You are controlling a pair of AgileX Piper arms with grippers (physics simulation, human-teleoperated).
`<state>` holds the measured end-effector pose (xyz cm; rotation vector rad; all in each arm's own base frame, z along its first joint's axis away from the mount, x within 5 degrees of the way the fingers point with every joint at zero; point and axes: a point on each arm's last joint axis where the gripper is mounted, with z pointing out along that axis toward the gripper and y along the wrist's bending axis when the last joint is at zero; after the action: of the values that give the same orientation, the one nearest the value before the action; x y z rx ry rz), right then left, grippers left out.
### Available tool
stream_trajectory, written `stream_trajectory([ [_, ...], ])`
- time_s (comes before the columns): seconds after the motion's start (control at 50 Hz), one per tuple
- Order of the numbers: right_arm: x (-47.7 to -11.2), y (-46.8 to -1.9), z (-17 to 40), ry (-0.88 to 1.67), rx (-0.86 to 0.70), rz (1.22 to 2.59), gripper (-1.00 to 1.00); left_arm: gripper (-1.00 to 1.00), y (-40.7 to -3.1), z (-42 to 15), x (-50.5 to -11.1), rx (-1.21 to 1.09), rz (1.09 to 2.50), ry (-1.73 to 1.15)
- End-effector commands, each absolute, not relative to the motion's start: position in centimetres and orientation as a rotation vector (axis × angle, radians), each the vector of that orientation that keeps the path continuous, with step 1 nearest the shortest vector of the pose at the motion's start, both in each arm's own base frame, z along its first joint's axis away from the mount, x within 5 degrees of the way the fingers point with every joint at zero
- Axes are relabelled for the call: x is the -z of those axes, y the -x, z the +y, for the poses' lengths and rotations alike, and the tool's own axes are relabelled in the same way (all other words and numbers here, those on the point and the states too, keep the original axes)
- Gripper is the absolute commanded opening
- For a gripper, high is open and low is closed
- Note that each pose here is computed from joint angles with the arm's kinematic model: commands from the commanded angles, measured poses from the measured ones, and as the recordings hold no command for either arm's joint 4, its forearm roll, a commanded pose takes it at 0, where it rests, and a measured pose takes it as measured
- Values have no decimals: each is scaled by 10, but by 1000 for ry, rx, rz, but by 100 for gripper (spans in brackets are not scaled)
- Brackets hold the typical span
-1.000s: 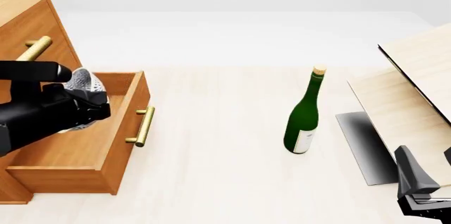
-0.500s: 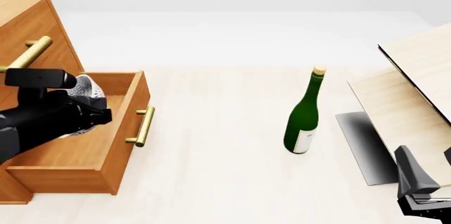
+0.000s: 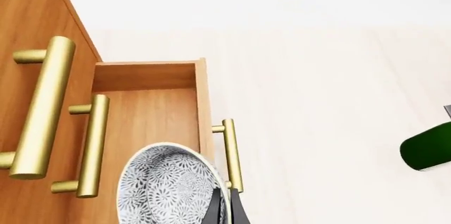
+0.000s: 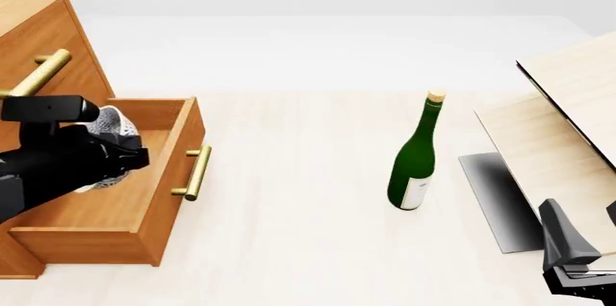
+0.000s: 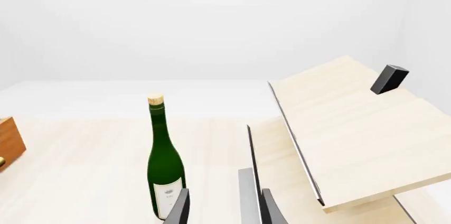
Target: Put the bowl in the bottom drawer of the cabinet.
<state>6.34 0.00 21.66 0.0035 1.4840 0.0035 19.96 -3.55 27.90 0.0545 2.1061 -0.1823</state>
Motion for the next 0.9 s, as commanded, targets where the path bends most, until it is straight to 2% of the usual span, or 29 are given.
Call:
stream_trajectory([
  [0.02, -217, -63, 0, -4, -3, 1484, 100, -100, -204, -36, -275, 177, 2115, -58],
  [0.9, -217, -63, 0, -4, -3, 1484, 100, -100, -225, -17, -239, 100, 2147, 26],
])
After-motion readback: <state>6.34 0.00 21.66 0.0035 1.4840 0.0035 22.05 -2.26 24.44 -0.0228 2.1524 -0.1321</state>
